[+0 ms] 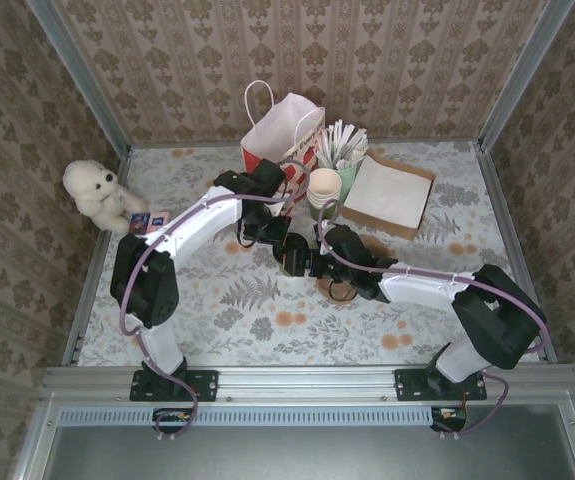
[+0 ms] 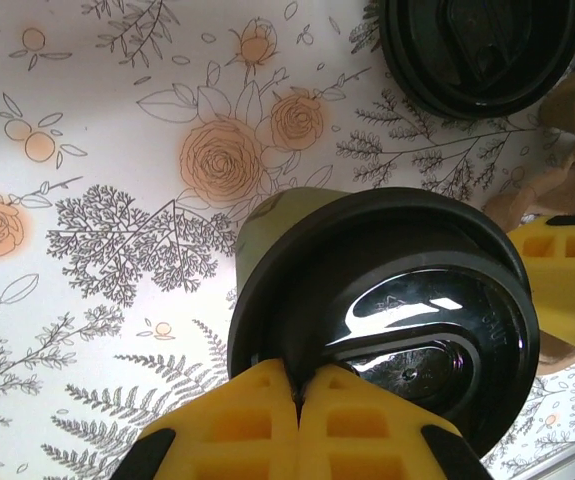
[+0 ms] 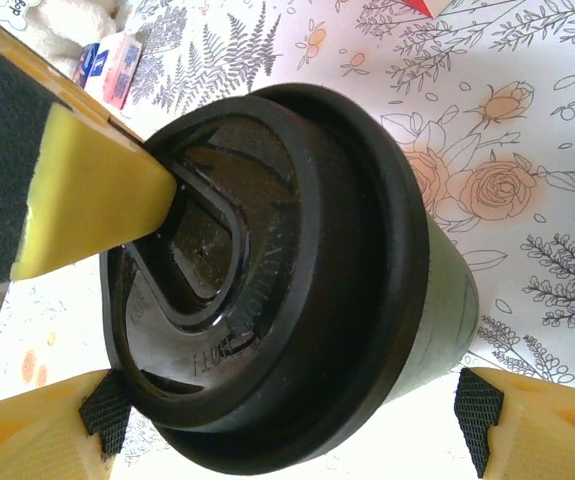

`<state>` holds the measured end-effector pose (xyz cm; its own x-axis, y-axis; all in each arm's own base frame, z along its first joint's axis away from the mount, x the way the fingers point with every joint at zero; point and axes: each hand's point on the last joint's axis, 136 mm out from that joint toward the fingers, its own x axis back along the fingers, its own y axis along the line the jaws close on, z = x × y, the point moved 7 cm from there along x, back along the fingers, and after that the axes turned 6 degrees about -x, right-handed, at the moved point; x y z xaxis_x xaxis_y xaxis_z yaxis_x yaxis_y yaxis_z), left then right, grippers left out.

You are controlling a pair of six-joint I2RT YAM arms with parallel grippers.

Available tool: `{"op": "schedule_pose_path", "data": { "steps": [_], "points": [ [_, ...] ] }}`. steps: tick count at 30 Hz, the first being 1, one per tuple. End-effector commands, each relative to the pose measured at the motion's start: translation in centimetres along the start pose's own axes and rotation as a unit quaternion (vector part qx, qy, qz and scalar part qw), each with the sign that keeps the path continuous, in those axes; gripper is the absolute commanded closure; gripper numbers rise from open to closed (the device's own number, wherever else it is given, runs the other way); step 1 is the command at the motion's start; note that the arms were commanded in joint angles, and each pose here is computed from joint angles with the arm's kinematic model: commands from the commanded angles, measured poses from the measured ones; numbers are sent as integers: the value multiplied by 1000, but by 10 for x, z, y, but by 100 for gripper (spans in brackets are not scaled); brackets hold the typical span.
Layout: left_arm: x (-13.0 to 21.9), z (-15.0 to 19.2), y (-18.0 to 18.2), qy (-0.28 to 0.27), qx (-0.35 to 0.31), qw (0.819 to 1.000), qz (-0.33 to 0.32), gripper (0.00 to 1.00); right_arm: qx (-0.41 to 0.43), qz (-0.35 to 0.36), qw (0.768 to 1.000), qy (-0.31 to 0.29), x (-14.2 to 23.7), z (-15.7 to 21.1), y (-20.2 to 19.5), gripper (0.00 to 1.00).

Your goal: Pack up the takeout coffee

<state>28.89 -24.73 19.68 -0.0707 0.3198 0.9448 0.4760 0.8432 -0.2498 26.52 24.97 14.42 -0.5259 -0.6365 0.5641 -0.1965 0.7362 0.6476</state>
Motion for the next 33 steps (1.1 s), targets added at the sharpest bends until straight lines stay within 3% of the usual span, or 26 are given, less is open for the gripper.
{"op": "schedule_pose_path", "data": {
  "steps": [1, 7, 12, 16, 22, 28, 33],
  "points": [
    [-36, 32, 11, 99, 15, 995, -20, 100, 22, 108, 994, 30, -5, 26, -44, 14],
    [-40, 30, 11, 102, 3, 995, -21, 100, 53, 137, 989, 30, -2, 25, -47, 14],
    [-40, 28, 12, 100, -16, 994, -27, 100, 52, 63, 996, 23, 8, 13, -20, 14],
    [-30, 21, 10, 78, -49, 996, -21, 100, -5, -20, 1000, 2, 29, -12, -9, 12],
    [-11, 9, -5, 57, -147, 988, -9, 100, -119, -28, 992, 20, 38, -36, -36, 14],
    [-5, 5, -8, 73, -210, 975, 1, 100, -170, 11, 983, 71, 31, -47, -39, 24],
    [2, 0, -12, 58, -231, 971, 4, 100, -200, -3, 975, 96, 17, -53, -33, 29]
  ]
}}
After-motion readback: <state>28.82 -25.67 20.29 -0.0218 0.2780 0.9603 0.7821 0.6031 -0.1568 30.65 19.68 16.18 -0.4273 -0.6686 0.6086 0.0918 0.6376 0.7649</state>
